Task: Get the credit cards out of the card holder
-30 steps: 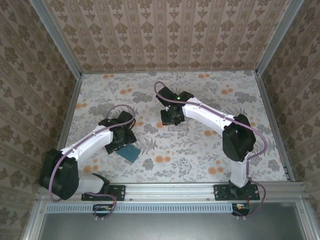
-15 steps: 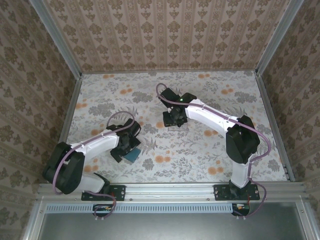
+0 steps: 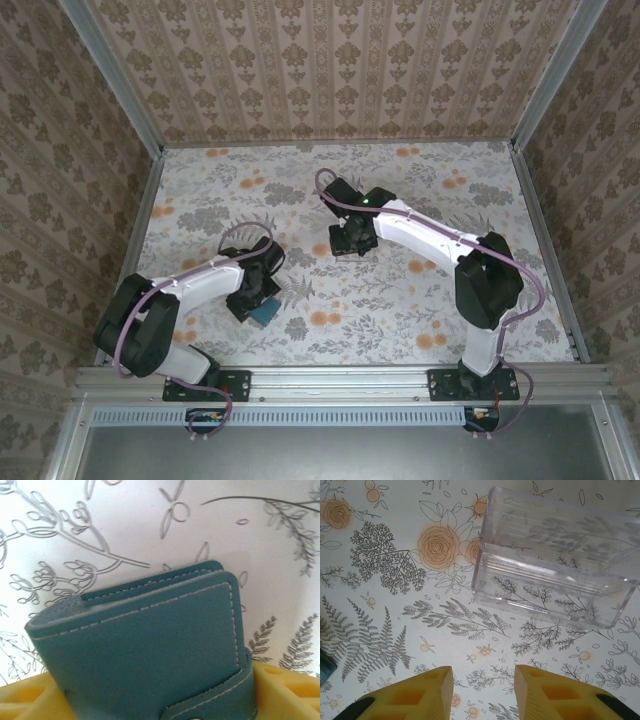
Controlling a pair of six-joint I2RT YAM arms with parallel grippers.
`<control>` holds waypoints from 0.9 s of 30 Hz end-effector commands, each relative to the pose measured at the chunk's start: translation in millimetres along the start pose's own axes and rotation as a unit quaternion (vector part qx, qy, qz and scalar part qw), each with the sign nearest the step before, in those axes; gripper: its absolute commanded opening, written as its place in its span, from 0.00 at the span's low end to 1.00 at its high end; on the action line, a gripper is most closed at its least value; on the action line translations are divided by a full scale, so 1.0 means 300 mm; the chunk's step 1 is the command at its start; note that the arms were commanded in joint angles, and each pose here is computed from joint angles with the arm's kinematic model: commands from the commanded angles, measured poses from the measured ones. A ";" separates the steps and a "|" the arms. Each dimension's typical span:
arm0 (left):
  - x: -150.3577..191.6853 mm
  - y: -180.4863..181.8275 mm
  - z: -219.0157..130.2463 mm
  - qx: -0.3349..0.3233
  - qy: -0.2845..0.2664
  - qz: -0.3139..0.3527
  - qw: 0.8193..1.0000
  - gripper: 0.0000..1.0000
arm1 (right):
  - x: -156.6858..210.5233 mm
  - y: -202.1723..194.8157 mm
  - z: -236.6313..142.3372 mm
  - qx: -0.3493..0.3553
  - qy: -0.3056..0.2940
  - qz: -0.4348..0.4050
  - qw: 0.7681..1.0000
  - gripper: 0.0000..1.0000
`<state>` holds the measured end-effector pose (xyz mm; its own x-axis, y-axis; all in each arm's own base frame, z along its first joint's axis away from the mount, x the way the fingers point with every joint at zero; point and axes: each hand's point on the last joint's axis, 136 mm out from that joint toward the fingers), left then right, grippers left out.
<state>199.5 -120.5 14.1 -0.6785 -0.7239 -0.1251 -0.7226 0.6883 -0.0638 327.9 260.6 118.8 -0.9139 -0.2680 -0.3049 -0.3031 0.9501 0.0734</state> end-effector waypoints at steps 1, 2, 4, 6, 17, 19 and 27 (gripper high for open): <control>0.046 -0.068 -0.012 0.023 0.017 0.061 0.998 0.74 | 0.012 -0.033 -0.053 0.012 -0.012 0.001 1.000 0.38; 0.056 -0.082 -0.020 0.027 0.016 0.076 0.997 0.73 | 0.013 -0.038 -0.058 0.013 -0.014 0.002 1.000 0.38; 0.089 -0.112 -0.031 0.031 0.017 0.115 0.993 0.72 | 0.022 -0.052 -0.066 0.018 -0.015 0.004 1.000 0.38; 0.133 -0.141 -0.038 0.031 0.021 0.152 0.988 0.71 | 0.034 -0.064 -0.073 0.021 -0.015 0.006 1.000 0.38; 0.473 -0.329 -0.046 0.032 0.055 0.322 0.945 0.70 | 0.106 -0.167 -0.142 0.023 -0.035 0.041 0.998 0.37; 0.538 -0.363 -0.046 0.041 0.066 0.339 0.938 0.70 | 0.121 -0.200 -0.153 0.027 -0.037 0.050 0.998 0.37; 0.656 -0.450 -0.064 0.059 0.077 0.385 0.918 0.72 | 0.167 -0.302 -0.180 0.040 -0.039 0.077 0.995 0.37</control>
<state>172.5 -348.8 23.9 -0.9932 -0.0837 -0.0805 -0.0728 0.9888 -0.1299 301.8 159.3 145.1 -0.9238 -0.1109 -0.3665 -0.1391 0.9889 0.0515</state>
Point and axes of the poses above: each hand's point on the last joint's axis, 136 mm out from that joint toward the fingers, its own z axis out along the fingers, its own y axis along the line the jaws close on, x = y × z, and after that the axes turned 8 degrees about -z, right-handed
